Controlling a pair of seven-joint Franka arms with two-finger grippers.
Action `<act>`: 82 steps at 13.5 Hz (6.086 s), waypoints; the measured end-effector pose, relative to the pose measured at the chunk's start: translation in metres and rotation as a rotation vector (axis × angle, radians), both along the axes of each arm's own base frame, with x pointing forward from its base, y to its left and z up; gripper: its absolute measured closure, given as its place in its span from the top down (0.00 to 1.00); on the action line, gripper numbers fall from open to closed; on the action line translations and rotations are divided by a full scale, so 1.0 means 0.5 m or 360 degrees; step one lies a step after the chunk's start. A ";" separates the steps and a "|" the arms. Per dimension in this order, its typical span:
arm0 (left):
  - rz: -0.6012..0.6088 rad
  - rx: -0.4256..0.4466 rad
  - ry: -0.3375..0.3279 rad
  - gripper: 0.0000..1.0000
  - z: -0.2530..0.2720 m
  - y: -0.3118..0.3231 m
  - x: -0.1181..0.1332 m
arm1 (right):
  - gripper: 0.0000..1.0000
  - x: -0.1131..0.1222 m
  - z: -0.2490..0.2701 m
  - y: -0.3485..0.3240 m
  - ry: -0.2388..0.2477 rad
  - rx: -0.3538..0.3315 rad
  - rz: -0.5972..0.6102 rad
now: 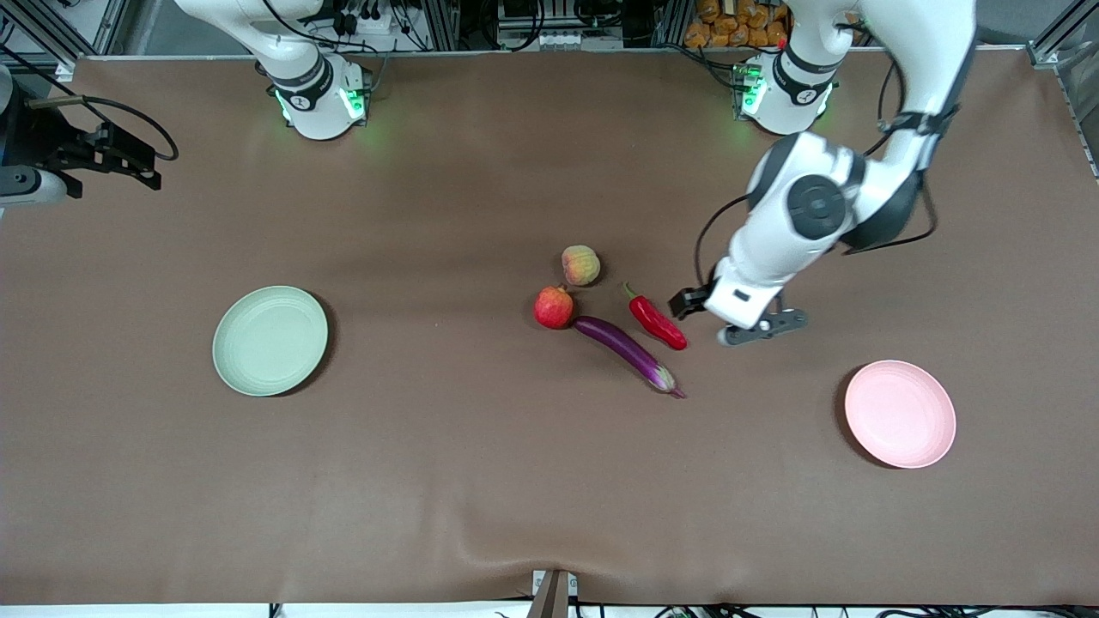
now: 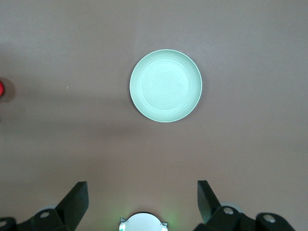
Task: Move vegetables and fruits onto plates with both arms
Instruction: 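Reach the left gripper down and grasp the purple eggplant, then carry the eggplant to the pink plate while the right gripper reaches the apple, then grasp the red apple with the right gripper while the left gripper releases eggplant, then place the apple on the green plate while the left gripper grasps the chili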
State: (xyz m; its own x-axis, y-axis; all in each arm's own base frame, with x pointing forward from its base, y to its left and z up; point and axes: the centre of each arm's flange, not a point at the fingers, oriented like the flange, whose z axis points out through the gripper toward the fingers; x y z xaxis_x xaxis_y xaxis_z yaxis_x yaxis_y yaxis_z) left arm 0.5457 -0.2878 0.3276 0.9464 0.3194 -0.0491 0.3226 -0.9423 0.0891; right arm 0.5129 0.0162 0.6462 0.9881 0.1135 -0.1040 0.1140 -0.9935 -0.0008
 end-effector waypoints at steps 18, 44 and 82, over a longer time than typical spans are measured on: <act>0.0643 0.0002 -0.0064 0.54 -0.289 -0.215 0.008 | 1.00 0.014 0.000 0.027 -0.0066 -0.0046 0.0054; -0.0246 0.0267 -0.0040 0.38 -0.142 0.746 0.332 | 1.00 0.202 -0.576 0.577 0.0205 0.0404 -0.0913; 0.0629 0.0357 0.0267 1.00 -0.157 -0.032 0.109 | 0.79 0.325 -0.727 0.267 0.0409 -0.0106 -0.0699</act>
State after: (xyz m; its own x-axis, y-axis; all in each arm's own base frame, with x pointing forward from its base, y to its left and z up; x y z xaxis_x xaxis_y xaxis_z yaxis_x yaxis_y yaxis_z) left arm 0.6001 -0.3037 0.2492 0.7351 0.6732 -0.0796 0.6525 -0.7346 -0.1861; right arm 0.6753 0.1495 0.2829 0.8825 -0.3220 -0.3428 -0.3100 -0.9464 0.0910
